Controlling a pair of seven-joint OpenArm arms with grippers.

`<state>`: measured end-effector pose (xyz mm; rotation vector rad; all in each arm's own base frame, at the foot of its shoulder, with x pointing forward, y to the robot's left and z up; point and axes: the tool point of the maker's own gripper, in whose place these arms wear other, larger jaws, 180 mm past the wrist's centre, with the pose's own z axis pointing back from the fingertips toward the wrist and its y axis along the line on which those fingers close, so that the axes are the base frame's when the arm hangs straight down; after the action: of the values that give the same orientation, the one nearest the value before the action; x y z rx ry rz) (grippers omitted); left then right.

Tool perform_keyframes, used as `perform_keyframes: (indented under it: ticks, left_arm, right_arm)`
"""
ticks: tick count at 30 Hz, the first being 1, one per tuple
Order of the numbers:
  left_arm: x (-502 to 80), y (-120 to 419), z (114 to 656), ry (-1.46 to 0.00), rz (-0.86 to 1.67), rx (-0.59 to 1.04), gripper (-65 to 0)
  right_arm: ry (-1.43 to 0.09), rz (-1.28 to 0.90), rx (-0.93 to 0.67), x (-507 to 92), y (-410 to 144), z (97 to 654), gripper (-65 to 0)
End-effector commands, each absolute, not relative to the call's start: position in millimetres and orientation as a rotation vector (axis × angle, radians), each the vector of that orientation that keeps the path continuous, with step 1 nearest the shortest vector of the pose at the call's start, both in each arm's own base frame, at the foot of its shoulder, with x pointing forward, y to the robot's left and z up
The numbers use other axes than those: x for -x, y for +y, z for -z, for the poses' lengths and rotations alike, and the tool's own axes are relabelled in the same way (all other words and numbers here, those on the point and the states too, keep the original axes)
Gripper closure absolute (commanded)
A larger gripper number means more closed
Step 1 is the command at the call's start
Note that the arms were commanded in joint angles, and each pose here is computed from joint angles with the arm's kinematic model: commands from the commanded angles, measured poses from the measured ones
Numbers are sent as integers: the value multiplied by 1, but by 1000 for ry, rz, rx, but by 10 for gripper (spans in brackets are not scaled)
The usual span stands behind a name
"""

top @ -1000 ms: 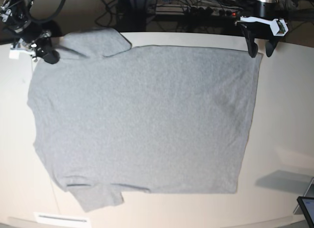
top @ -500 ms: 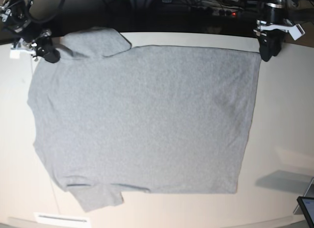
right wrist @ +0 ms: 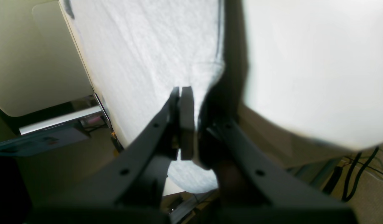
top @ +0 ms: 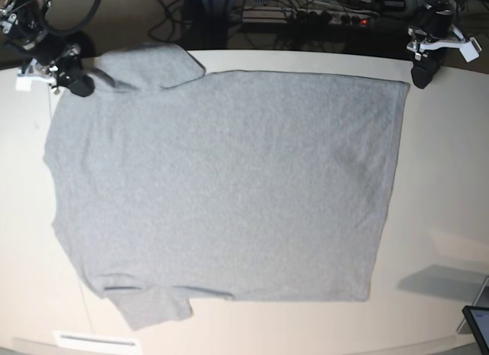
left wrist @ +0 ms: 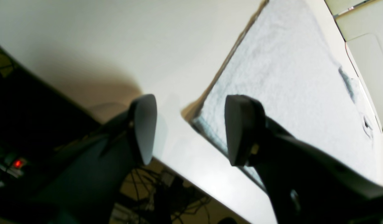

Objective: Fold the T-shirt properly
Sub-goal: 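Close both grippers on the shoulder corners of the shirt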

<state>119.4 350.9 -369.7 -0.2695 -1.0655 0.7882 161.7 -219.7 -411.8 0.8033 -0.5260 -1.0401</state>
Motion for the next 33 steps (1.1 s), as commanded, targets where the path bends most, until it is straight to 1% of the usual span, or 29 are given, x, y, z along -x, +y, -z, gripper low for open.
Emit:
perform_keyframes:
  ticks: [1, 5, 10, 15, 20, 28, 33]
  left_arm:
    - [-126, 356, 358, -1104, -770, 275, -343]
    - [-133, 349, 362, -1070, -757, 308, -343]
    - [-136, 344, 372, -1064, -789, 331, -343]
    - [-136, 338, 388, -998, -805, 363, -343]
    - [-138, 337, 393, -991, -818, 371, -343]
    - [-153, 299, 406, -939, -767, 463, -343]
    - [-155, 294, 407, -932, -760, 476, -341]
  right_arm:
    - [-547, 1026, -816, -165, -222, 405, -3]
    - [-549, 1028, -814, -165, -223, 405, -3]
    - [-550, 1029, -814, -165, -224, 404, -3]
    - [-550, 1029, -814, -165, -224, 404, -1]
    - [-550, 1029, -814, -165, -223, 405, -1]
    - [-551, 1030, -813, -165, -224, 405, -1]
    - [-554, 1032, -811, -165, -225, 404, -1]
